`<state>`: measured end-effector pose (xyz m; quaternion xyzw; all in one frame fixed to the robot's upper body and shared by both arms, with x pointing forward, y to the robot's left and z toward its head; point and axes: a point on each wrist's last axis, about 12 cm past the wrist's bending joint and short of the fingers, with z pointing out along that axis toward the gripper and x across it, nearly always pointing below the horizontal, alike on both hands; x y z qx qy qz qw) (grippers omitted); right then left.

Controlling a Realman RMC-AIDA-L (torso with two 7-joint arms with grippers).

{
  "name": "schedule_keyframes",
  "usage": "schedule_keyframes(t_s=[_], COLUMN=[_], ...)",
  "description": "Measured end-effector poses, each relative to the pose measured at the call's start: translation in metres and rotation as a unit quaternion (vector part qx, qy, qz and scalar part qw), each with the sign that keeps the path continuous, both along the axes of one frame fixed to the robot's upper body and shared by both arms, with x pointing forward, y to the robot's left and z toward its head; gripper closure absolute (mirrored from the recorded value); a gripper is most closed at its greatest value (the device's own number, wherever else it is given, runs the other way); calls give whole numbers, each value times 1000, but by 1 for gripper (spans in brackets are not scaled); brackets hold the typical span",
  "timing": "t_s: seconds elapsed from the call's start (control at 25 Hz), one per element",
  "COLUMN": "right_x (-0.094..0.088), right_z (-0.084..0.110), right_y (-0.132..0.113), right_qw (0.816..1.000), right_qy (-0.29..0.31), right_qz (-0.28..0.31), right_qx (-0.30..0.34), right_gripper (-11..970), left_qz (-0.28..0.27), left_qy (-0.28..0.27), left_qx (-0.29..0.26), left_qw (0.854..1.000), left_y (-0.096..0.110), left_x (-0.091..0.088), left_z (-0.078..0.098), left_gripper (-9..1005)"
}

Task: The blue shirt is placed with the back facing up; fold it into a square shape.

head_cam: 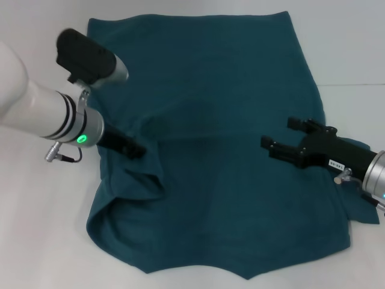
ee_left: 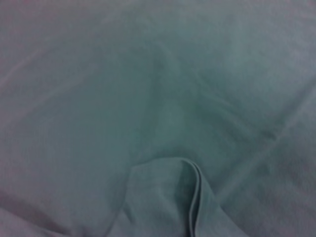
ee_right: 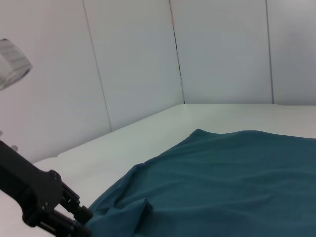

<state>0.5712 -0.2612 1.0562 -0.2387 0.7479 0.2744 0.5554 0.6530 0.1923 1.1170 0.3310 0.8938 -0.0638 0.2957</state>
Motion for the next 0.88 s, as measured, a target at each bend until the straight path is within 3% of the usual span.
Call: schedule_keyframes(t_s=[0.16,0.6,0.88], right_x=[1,-1,-1], right_z=[0,-3,-3], right_y=[1,1,2], right_qw=[1000,1000,1000], right_qy=[1,6,8], right_qz=[1,0,0], right_qx=[-1,0,1], right_gripper=[17,18,18], left_qz=[-10,3,5], left_qy=[-1,-18,-17], left_qx=[5,4,5], left_qw=[1000,1000,1000], left_y=[-4,1,2], left_x=[-2,3,1], left_z=[-3,-6,-10], left_gripper=[619,172,175])
